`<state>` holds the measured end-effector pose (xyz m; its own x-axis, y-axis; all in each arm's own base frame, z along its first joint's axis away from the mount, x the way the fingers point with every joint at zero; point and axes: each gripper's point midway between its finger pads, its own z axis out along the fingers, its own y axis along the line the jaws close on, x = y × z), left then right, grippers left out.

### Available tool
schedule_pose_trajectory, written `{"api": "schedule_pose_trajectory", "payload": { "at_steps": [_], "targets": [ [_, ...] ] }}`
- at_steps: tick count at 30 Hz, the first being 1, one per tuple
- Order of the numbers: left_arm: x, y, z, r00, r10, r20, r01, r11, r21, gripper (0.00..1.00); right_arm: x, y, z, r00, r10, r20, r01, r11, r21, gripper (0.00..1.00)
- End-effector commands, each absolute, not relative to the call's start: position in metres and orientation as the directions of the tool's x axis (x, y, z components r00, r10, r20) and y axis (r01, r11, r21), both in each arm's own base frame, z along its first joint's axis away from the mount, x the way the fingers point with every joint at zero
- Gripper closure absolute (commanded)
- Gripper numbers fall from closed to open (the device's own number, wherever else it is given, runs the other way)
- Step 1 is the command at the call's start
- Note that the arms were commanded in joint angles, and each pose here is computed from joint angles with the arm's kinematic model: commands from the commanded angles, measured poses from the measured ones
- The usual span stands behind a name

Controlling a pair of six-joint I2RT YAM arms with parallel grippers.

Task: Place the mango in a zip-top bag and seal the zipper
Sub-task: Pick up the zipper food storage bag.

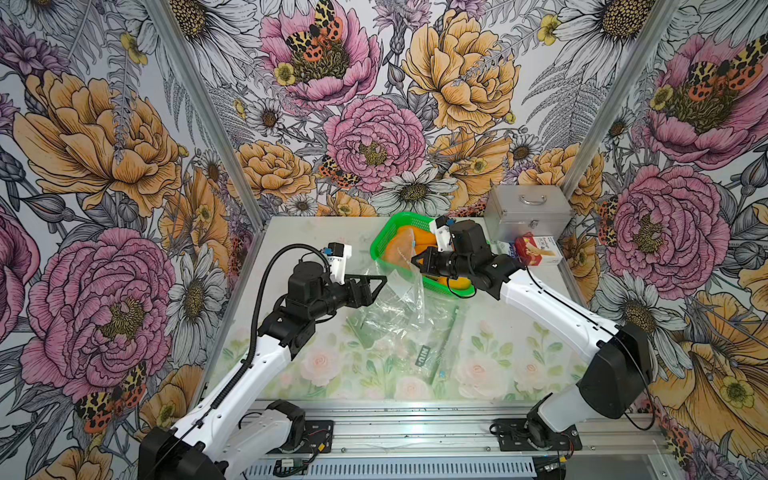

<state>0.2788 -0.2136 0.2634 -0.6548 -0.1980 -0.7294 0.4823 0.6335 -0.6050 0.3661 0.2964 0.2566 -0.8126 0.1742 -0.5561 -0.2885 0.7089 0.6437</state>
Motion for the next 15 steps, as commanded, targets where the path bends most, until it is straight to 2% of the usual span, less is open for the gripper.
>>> {"api": "schedule_pose_trajectory", "payload": {
  "at_steps": [1,5,15],
  "targets": [
    [0.269,-0.235,0.271,-0.622,-0.133,-0.772,0.567,0.603,-0.561,0.10,0.379,0.299,0.267,-0.794,0.228,-0.563,-0.257,0.713,0.652,1.00],
    [0.272,-0.255,0.263,-0.621,-0.105,-0.777,0.592,0.587,-0.552,0.10,0.381,0.301,0.267,-0.794,0.248,-0.555,-0.242,0.708,0.663,1.00],
    [0.285,-0.300,0.250,-0.676,-0.101,-0.730,0.613,0.473,-0.633,0.15,0.376,0.306,0.272,-0.791,0.262,-0.552,-0.235,0.703,0.671,1.00]
  ]
}}
